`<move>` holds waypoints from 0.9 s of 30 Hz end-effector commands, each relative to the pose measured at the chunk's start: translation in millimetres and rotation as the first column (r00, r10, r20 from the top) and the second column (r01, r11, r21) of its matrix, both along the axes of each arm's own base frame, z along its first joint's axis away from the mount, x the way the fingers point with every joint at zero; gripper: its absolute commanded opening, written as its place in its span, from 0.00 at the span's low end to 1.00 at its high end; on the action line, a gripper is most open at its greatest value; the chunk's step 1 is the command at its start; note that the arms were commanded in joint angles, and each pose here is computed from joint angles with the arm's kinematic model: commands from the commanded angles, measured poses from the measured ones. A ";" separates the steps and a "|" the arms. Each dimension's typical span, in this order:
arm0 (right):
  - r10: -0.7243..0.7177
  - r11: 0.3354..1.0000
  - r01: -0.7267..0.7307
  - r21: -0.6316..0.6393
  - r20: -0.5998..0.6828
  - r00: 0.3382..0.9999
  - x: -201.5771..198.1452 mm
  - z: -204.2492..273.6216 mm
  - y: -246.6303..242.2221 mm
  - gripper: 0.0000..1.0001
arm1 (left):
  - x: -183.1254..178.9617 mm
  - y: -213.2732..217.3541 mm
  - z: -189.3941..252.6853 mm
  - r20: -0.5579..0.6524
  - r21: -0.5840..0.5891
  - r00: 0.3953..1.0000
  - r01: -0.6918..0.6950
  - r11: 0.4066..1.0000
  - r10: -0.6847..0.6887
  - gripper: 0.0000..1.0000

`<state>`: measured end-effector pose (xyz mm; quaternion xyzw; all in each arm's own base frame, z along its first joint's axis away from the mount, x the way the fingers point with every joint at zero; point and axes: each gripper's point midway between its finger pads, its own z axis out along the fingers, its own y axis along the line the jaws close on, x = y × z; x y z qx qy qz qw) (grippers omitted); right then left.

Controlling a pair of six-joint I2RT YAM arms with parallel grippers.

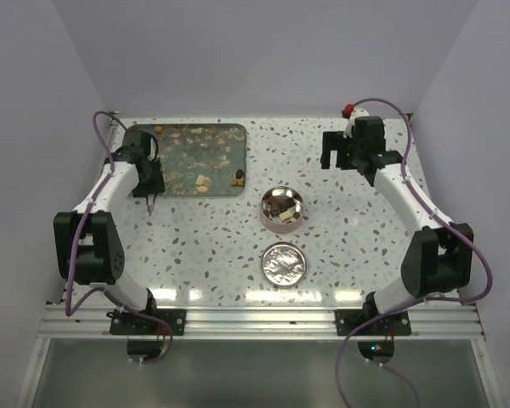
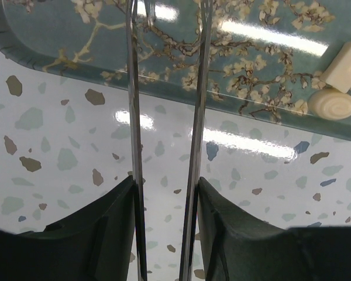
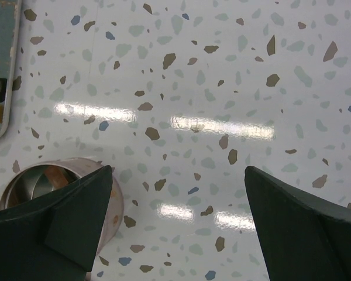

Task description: Pack the chocolate

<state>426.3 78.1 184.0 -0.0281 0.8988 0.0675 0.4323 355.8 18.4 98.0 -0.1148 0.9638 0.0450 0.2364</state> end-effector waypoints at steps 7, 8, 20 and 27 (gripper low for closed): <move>0.012 1.000 -0.011 -0.003 0.034 0.999 16.1 12.1 3.1 0.99 | 31.4 12.3 15.2 0.071 0.008 0.997 -0.021 1.000 0.020 0.48; 0.010 1.000 -0.010 -0.003 0.034 0.999 17.1 11.7 2.5 0.98 | 32.3 11.5 14.3 0.068 0.007 0.998 -0.018 1.000 0.018 0.48; 0.014 1.000 -0.014 -0.003 0.020 1.000 23.9 6.0 4.9 0.98 | 39.4 9.5 10.9 0.067 -0.004 0.998 -0.003 1.000 0.003 0.40; 0.009 1.000 -0.009 0.004 0.018 1.000 26.4 4.5 5.2 0.98 | 42.8 3.1 24.4 0.087 -0.030 0.996 0.024 0.999 -0.021 0.27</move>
